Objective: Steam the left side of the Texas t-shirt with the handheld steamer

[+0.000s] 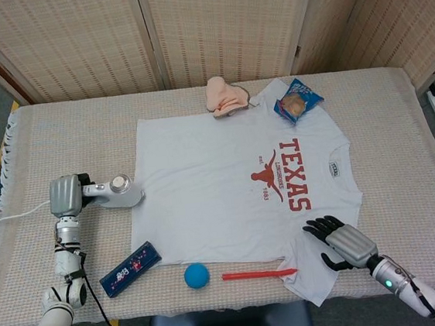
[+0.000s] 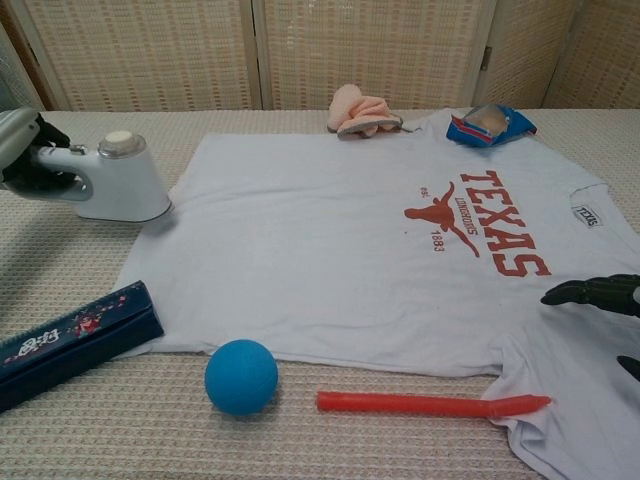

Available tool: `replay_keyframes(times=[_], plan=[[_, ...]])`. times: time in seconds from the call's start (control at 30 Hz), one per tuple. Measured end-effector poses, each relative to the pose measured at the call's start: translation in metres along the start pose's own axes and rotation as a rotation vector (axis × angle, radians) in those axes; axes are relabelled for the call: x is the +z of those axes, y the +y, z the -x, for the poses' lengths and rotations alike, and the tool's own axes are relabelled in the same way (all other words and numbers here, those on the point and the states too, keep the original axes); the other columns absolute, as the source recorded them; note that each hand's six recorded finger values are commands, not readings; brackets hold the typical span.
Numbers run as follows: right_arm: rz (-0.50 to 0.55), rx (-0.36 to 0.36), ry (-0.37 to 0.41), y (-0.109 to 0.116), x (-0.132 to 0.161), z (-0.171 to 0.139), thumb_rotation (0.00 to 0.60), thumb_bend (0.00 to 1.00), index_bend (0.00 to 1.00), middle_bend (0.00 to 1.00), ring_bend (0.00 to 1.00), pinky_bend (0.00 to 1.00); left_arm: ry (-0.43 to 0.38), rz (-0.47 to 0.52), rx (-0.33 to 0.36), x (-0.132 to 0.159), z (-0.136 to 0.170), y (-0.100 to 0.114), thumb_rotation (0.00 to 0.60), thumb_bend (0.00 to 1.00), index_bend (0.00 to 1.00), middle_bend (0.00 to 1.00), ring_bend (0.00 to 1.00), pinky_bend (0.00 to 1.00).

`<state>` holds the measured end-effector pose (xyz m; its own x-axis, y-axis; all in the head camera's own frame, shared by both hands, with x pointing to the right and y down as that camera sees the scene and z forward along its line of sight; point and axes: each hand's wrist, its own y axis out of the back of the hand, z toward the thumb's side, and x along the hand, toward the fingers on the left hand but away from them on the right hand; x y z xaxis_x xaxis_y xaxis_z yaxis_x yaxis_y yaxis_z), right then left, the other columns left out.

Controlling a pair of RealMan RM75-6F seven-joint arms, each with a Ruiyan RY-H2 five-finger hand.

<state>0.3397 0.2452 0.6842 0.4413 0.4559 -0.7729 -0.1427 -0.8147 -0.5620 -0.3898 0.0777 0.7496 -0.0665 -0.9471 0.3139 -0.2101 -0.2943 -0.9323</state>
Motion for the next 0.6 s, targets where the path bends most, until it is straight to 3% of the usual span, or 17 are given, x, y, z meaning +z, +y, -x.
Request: replay_keyframes(times=[0.2, 0.6], plan=[[0.002, 0.0, 0.001, 0.0, 0.0, 0.0, 0.401, 0.61, 0.0, 0.02, 0.0, 0.0, -0.056, 0.104, 0.031, 0.032, 0.0, -0.002, 0.6, 0.31, 0.89, 0.98, 0.83, 0.65], [0.017, -0.001, -0.026, -0.001, -0.011, -0.006, 0.404, 0.61, 0.0, 0.02, 0.0, 0.0, -0.217, 0.118, -0.058, 0.127, 0.02, -0.05, 0.6, 0.31, 0.89, 0.98, 0.82, 0.65]])
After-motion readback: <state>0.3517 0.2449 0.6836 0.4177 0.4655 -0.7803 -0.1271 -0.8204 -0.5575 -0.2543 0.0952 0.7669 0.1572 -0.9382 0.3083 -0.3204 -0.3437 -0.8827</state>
